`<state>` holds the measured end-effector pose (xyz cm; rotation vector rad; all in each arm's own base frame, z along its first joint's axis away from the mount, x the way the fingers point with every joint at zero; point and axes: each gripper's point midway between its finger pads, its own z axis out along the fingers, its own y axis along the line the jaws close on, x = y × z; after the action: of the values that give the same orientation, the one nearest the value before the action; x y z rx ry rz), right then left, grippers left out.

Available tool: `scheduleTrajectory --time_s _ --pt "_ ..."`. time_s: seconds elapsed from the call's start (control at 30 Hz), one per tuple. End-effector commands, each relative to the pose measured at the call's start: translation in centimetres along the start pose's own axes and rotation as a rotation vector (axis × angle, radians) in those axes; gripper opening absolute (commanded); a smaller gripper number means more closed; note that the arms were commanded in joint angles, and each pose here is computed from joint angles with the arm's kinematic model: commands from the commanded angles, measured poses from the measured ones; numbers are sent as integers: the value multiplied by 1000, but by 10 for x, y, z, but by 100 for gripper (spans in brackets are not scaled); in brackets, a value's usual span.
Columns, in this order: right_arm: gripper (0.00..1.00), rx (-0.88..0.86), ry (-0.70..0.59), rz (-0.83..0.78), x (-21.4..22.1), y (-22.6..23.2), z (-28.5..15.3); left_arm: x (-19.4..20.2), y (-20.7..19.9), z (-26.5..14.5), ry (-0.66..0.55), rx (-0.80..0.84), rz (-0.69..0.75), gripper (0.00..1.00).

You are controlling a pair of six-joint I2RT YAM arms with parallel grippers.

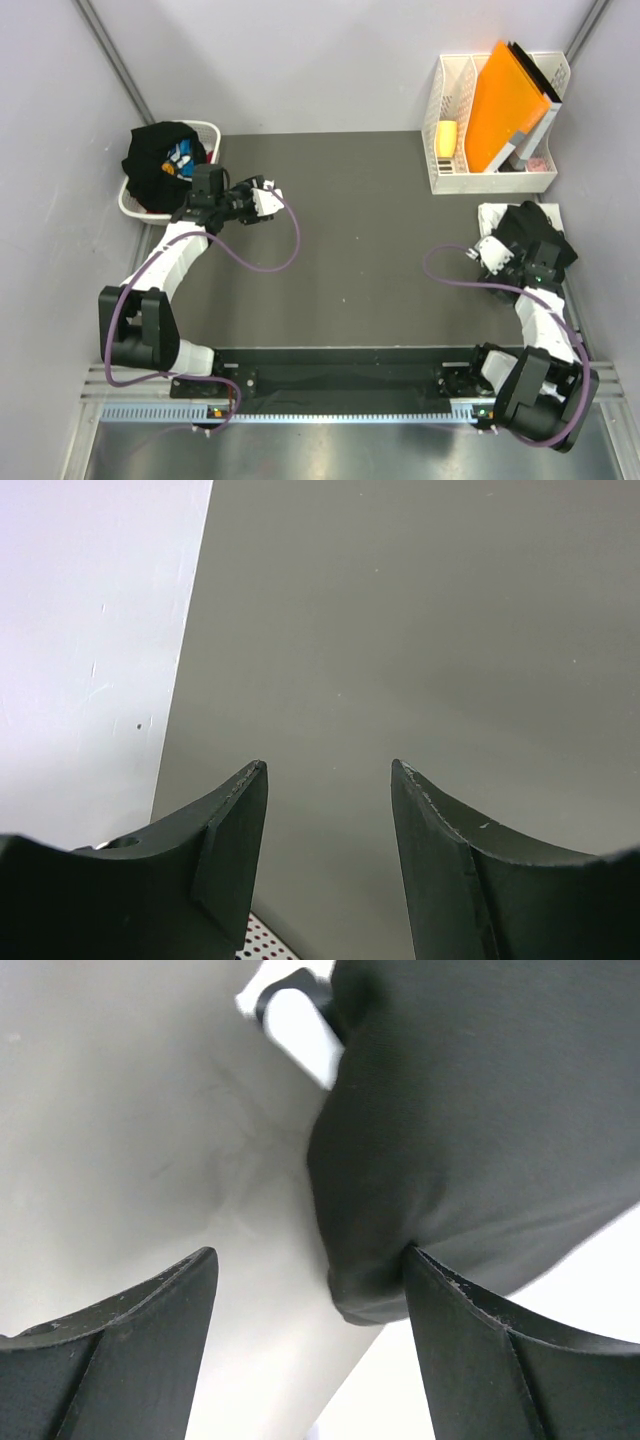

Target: Fold and stack the t-shirts

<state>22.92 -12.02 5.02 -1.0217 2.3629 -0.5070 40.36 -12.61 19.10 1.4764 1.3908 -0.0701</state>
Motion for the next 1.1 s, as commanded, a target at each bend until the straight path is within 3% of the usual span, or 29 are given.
scheduleTrajectory --time_s 0.0,0.63,1.07 --pt "75 160 -29 65 -7 -34 -12 -10 13 -1 -28 -25 37 57" --pt "79 216 80 108 32 -28 4 -9 20 -2 -31 -41 36 57" --pt "76 378 96 111 39 -63 10 -12 17 -6 -32 -41 28 57"
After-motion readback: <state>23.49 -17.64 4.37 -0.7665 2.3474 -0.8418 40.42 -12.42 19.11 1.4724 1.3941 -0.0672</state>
